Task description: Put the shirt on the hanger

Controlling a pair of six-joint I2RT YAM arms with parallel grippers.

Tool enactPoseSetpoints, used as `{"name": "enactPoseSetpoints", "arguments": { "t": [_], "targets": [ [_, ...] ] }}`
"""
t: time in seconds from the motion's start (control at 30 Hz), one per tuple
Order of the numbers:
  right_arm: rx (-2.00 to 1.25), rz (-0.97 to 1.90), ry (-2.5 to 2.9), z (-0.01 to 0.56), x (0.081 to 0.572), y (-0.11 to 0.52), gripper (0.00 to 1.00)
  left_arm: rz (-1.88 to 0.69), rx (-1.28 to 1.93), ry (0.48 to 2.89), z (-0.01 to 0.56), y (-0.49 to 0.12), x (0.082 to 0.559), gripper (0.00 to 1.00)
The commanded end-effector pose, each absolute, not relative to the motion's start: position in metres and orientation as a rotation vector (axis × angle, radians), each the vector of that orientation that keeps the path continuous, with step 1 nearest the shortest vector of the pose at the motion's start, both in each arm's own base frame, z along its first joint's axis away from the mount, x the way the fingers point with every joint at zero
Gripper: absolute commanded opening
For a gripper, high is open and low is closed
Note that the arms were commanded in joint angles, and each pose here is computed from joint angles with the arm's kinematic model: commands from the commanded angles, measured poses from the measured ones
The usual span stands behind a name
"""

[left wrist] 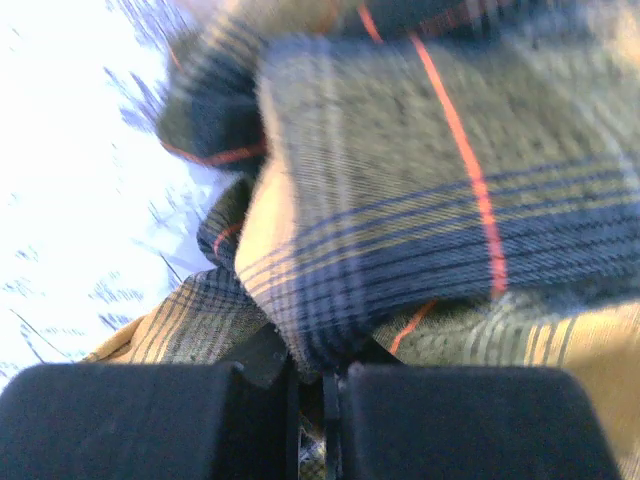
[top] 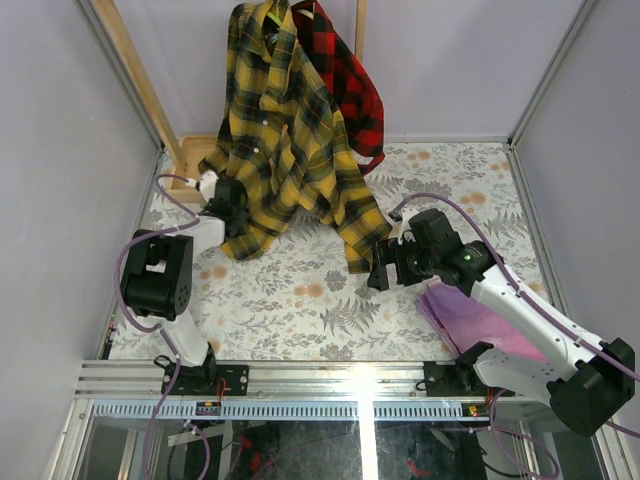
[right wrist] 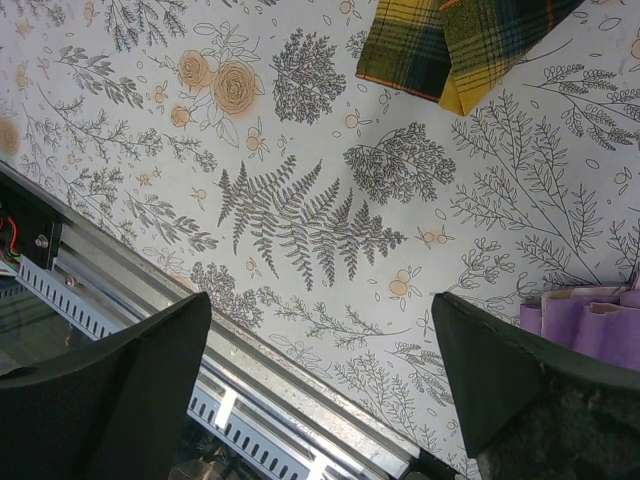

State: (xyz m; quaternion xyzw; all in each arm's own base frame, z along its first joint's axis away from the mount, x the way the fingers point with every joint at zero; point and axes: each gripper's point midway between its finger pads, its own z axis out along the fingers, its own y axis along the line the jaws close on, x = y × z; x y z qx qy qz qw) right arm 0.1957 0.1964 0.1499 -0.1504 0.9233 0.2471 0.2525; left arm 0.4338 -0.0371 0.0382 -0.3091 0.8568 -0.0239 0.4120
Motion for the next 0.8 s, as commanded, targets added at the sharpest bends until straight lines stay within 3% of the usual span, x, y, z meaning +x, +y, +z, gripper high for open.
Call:
{"name": "enactPoseSetpoints", "arguments": {
  "t": [0.0,0.23,0.77],
  "targets": [
    [-0.399,0.695,2.492,0.16,0.194,0.197,0.99,-0.1,-0.815,2.02,0.079,-0.002,0.476,0.0],
    [-0.386,0.677,2.503,0.158,0.194,0.195,1.0,-0.102,-0.769,1.935,0.135,0.021,0.538,0.0],
    [-0.365,0.622,2.552,0.154,0.197,0.191,0.99,-0.201,-0.514,1.86,0.165,0.019,0.653,0.0]
  ]
}}
